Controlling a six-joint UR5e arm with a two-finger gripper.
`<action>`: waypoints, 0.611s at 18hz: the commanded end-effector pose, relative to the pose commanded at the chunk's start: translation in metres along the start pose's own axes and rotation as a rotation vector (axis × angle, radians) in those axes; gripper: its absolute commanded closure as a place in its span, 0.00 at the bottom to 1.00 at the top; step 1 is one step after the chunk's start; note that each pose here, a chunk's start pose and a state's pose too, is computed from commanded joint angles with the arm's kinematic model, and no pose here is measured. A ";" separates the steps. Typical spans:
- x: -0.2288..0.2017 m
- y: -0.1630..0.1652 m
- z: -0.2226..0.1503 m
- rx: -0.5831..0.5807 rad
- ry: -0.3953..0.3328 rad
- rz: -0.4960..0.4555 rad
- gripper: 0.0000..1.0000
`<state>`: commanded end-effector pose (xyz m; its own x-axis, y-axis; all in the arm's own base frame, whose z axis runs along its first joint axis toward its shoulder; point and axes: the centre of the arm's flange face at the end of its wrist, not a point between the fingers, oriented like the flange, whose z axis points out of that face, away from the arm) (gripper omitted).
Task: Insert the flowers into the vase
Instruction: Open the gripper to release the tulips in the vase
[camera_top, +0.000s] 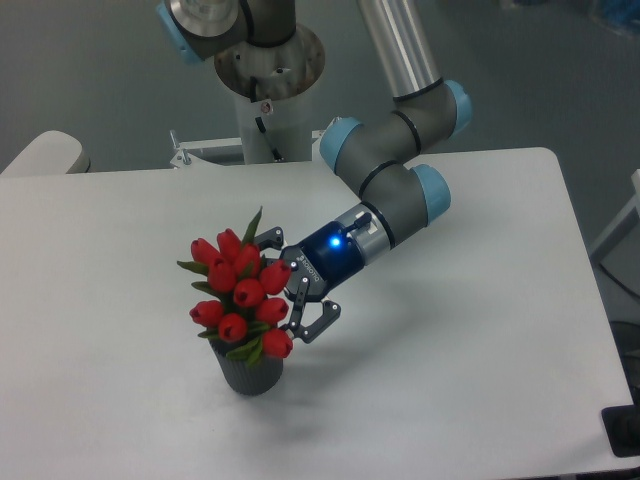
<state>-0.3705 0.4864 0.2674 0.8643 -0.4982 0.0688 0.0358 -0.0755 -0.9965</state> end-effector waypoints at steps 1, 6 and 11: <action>0.000 0.001 -0.002 0.000 -0.003 -0.002 0.00; 0.004 0.011 -0.012 -0.002 -0.021 0.028 0.00; 0.007 0.016 -0.011 -0.010 -0.021 0.037 0.00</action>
<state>-0.3696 0.4720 0.2528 0.8752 -0.4829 0.0306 -0.0014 -0.0657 -0.9978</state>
